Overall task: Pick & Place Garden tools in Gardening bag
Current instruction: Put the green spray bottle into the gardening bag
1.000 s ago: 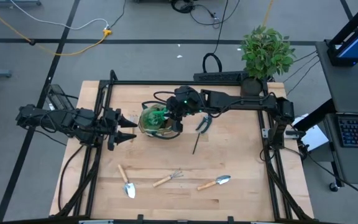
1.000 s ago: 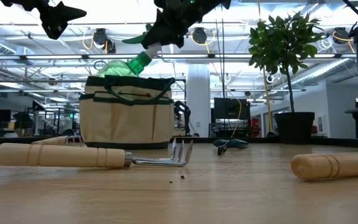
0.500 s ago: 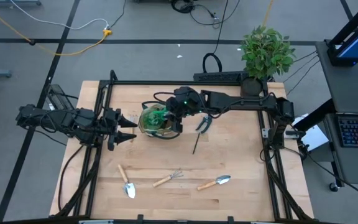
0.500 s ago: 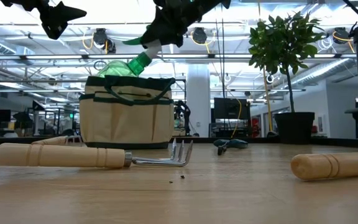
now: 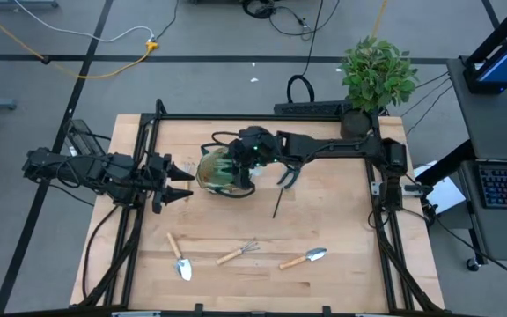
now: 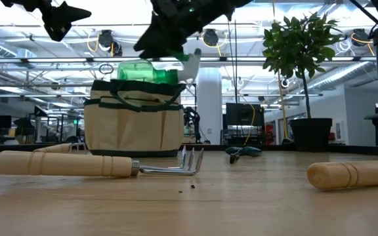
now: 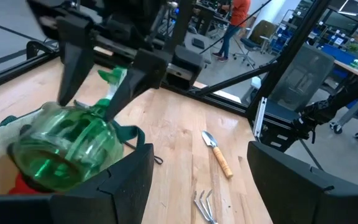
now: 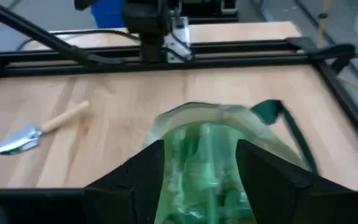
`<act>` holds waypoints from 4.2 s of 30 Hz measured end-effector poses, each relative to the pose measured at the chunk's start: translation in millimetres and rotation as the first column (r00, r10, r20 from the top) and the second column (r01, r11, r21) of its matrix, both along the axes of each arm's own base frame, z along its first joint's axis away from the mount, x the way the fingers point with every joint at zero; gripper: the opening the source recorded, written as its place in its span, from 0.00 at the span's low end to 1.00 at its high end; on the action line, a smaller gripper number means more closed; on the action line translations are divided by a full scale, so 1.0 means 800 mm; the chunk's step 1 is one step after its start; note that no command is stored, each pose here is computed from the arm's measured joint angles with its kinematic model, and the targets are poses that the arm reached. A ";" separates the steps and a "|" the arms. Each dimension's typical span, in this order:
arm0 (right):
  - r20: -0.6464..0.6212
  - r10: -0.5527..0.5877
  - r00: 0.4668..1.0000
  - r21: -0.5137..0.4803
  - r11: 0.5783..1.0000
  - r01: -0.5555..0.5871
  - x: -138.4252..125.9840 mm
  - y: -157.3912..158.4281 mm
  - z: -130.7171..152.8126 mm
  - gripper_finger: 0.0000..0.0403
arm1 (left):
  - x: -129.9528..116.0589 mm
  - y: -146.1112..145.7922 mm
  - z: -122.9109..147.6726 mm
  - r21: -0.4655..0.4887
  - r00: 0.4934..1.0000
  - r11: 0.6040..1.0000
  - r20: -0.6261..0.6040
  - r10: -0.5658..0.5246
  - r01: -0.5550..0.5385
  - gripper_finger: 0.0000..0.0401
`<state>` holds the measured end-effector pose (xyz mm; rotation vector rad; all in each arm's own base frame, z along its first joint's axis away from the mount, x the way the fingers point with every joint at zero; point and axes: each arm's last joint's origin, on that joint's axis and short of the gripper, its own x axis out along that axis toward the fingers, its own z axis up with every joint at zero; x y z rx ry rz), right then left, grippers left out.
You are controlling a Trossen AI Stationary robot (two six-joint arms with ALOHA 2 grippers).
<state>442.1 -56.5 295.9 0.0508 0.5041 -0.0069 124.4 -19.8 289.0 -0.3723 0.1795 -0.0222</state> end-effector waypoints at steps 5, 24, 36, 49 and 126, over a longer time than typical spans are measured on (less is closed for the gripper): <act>0.009 0.008 1.000 0.006 1.000 -0.008 0.001 0.000 -0.001 0.48 | 0.000 0.000 0.000 -0.001 1.000 1.000 0.000 -0.003 0.003 0.66; 0.033 0.009 0.999 0.001 1.000 -0.009 -0.003 0.005 0.026 0.42 | 0.000 0.000 0.000 0.004 1.000 1.000 0.000 -0.004 0.004 0.66; -0.005 -0.034 0.999 -0.022 0.999 0.033 0.006 0.001 0.012 0.33 | 0.000 0.000 0.000 0.007 1.000 1.000 0.000 -0.004 0.004 0.66; 0.213 0.024 0.977 -0.125 0.992 0.003 -0.033 0.018 0.101 0.33 | 0.002 0.002 0.014 0.108 0.993 0.994 0.122 0.004 -0.017 0.66; 0.141 -0.189 0.972 0.143 0.975 0.169 -0.152 -0.006 -0.072 0.70 | 0.022 0.002 0.029 0.015 0.965 0.997 0.252 0.071 -0.077 0.66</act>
